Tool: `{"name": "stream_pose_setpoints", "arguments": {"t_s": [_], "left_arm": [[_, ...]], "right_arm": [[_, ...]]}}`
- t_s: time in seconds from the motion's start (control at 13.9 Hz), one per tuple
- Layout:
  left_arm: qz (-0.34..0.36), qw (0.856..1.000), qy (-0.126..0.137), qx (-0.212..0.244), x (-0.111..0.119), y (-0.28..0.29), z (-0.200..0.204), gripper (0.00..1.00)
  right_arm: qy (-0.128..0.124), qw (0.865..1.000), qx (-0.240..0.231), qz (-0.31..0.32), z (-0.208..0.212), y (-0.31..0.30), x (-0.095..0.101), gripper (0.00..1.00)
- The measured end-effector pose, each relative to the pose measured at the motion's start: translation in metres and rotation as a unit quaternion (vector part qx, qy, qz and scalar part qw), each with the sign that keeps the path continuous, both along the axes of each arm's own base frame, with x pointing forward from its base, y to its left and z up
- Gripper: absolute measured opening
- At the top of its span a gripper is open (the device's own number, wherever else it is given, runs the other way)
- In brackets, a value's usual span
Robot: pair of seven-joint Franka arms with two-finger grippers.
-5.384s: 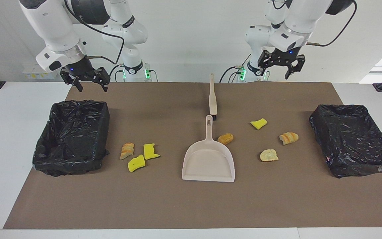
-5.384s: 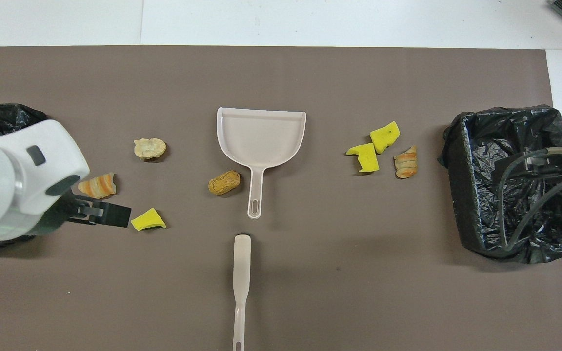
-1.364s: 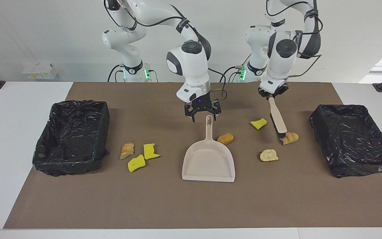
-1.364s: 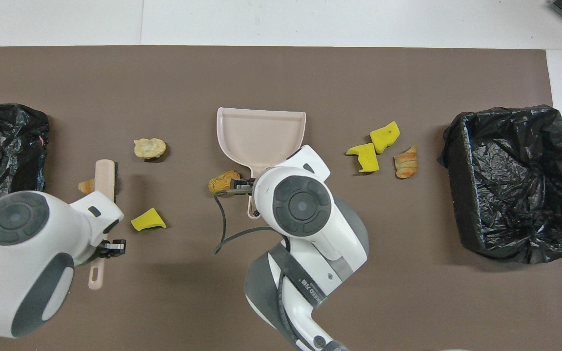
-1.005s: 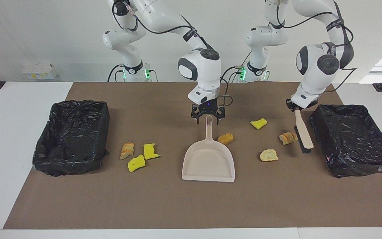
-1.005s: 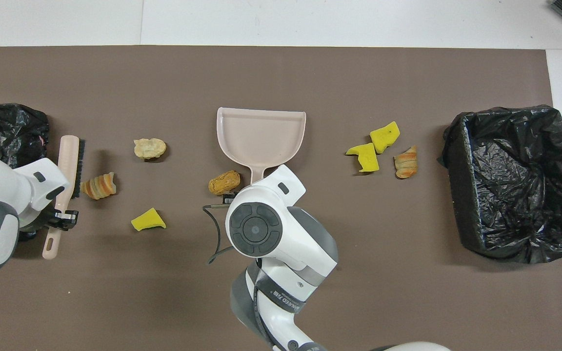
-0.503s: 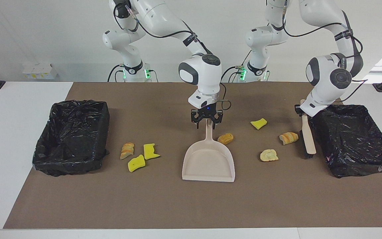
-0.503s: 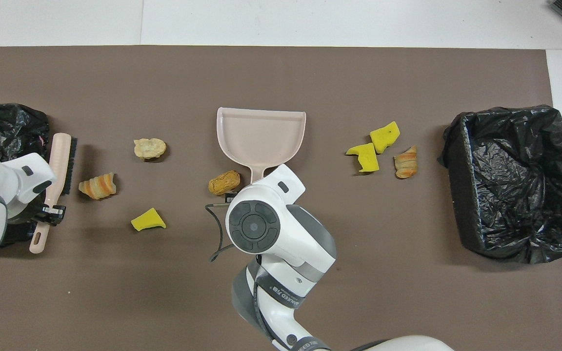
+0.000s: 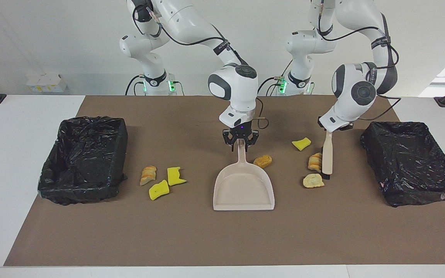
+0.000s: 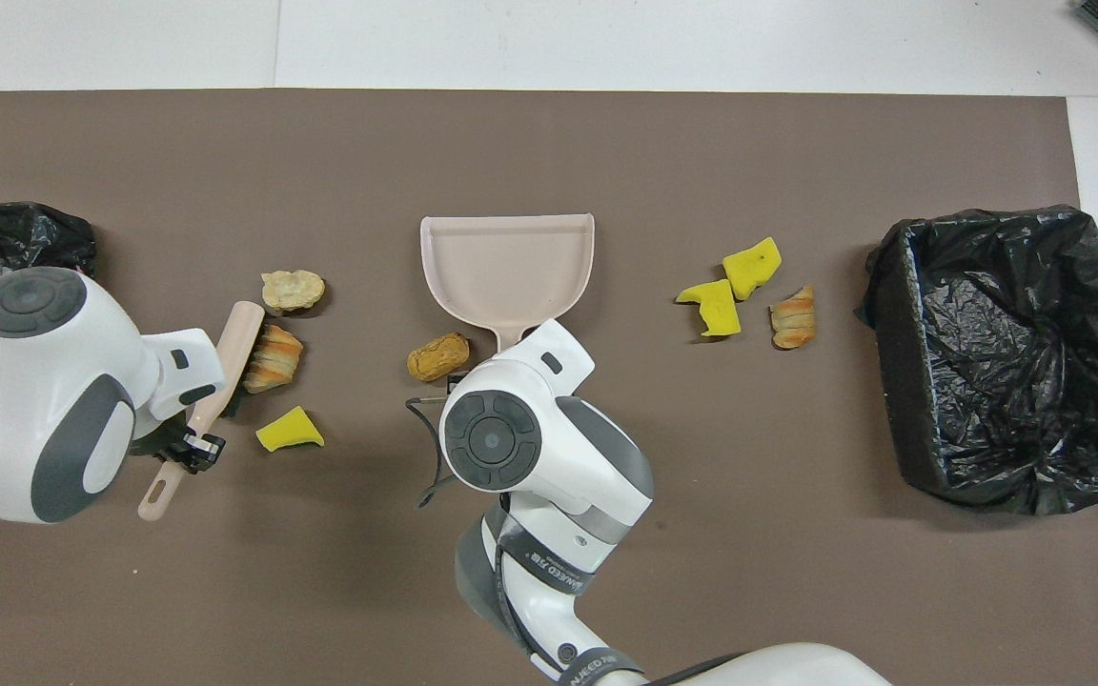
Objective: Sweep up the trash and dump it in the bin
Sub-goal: 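Lift the brush with the left gripper toward the bread chunks, then place the dustpan on the mat with the right gripper facing the brush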
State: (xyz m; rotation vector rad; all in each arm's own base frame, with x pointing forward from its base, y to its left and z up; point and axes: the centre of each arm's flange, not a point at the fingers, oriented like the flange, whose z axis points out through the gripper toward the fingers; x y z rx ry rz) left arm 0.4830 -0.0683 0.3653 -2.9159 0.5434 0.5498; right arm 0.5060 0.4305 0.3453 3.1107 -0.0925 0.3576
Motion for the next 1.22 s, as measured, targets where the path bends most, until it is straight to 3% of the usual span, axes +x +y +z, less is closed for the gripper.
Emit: {"name": "stream_pose_setpoints", "arguments": {"t_s": [0.07,0.36,0.57,0.79,1.01,1.22], "left_arm": [[-0.011,1.0,0.011,0.004,-0.006,-0.013,0.002,0.27],[-0.024,1.0,0.01,0.014,-0.013,-0.044,0.025,0.27],[-0.009,1.0,-0.008,0.012,0.001,-0.036,0.068,0.27],[0.0,0.999,-0.043,0.003,0.016,-0.028,0.092,0.27],[-0.028,0.997,-0.065,-0.015,0.034,-0.015,0.08,0.27],[-0.085,0.992,-0.09,-0.023,0.072,0.011,0.044,0.27]], "right_arm": [[0.0,1.0,0.0,0.001,0.0,0.0,0.0,0.32],[-0.004,1.0,-0.002,0.006,0.006,0.0,0.003,0.32],[-0.013,0.998,-0.015,0.068,0.023,-0.02,0.023,0.32],[-0.02,0.991,-0.035,0.125,0.048,-0.059,0.047,0.32],[0.0,0.976,-0.073,0.203,0.068,-0.088,0.054,0.32],[0.03,0.946,-0.11,0.304,0.081,-0.12,0.061,0.32]]}}
